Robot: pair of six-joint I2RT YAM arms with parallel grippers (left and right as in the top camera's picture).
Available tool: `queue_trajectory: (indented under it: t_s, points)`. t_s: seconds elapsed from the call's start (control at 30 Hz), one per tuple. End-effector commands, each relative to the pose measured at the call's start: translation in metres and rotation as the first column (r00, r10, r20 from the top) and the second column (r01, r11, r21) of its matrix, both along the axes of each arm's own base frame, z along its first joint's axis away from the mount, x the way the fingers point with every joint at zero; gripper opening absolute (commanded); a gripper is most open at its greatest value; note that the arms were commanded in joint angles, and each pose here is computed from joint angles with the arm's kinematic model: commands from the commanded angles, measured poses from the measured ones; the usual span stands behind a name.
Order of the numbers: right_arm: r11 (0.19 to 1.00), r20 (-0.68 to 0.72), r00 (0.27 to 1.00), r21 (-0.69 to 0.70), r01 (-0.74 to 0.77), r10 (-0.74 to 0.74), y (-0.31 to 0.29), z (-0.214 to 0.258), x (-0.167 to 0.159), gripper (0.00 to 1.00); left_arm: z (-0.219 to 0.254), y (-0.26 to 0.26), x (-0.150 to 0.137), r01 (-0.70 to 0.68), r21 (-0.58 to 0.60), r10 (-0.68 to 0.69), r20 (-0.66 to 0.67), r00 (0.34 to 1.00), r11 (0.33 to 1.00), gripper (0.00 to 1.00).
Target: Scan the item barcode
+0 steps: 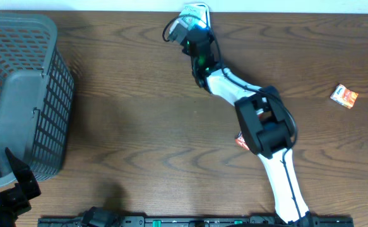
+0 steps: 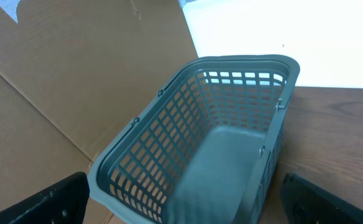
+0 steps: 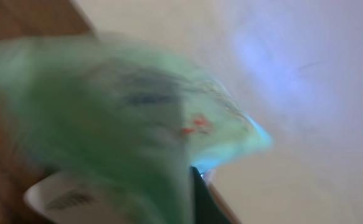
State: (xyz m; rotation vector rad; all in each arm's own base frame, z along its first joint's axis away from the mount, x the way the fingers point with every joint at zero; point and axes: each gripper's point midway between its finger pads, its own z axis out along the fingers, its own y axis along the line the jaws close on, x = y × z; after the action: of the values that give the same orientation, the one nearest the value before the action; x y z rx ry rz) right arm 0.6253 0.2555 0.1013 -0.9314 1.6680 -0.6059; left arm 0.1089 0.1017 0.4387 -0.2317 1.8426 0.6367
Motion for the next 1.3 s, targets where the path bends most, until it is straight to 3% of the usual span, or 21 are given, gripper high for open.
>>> queue_trajectory:
  t_s: [0.0,0.17,0.3,0.43,0.5,0.57,0.6,0.63,0.73,0.8,1.0,1.27]
  points:
    - [0.999,0.111,0.994,0.048,0.018,-0.023,-0.011,0.111,-0.010,0.01,0.001,0.001,-0.001,-0.012,-0.009,0.012,0.008,1.000,1.000,0.98]
    - [0.996,0.011,0.996,-0.015,0.092,-0.092,-0.046,0.145,-0.035,0.01,0.001,0.001,-0.001,-0.012,-0.008,0.012,0.008,1.000,1.000,0.98]
    - [0.979,-0.236,0.956,-0.150,0.140,-0.173,-0.108,0.128,-0.073,0.01,0.001,0.001,-0.001,-0.012,-0.008,0.012,0.008,1.000,1.000,0.98]
    - [0.969,-0.362,0.899,-0.094,0.227,-0.246,-0.158,0.118,-0.090,0.02,0.001,0.001,-0.001,-0.012,-0.008,0.012,0.008,1.000,1.000,0.98]
    - [0.973,-0.414,0.883,-0.033,0.230,-0.222,-0.157,0.116,-0.100,0.23,0.001,0.001,-0.001,-0.012,-0.008,0.012,0.008,1.000,1.000,0.98]
    - [0.968,-0.485,0.862,0.109,0.227,-0.148,-0.136,0.110,-0.112,0.56,0.001,0.001,-0.001,-0.012,-0.008,0.012,0.008,1.000,1.000,0.98]
    - [0.956,-0.539,0.838,0.188,0.226,-0.092,-0.121,0.103,-0.120,0.85,0.001,0.001,-0.001,-0.012,-0.008,0.012,0.008,1.000,1.000,0.98]
    - [0.944,-0.597,0.802,0.262,0.200,-0.004,-0.102,0.093,-0.131,0.99,0.001,0.001,-0.001,-0.012,-0.008,0.012,0.008,1.000,1.000,0.98]
    - [0.910,-0.688,0.683,0.406,0.081,0.245,-0.053,0.065,-0.155,0.99,0.001,0.001,-0.001,-0.012,-0.008,0.012,0.008,1.000,1.000,0.98]
    - [0.892,-0.702,0.638,0.448,0.050,0.317,-0.035,0.048,-0.158,0.99,0.001,0.001,-0.001,-0.012,-0.008,0.012,0.008,1.000,1.000,0.98]
    - [0.901,-0.687,0.646,0.435,-0.002,0.333,0.001,-0.003,-0.138,0.99,0.001,0.001,-0.001,-0.012,-0.008,0.012,0.008,1.000,1.000,0.98]
    - [0.878,-0.597,0.682,0.456,-0.144,0.422,0.045,-0.019,-0.125,0.99,0.001,0.001,-0.001,-0.012,-0.008,0.012,0.008,1.000,1.000,0.98]
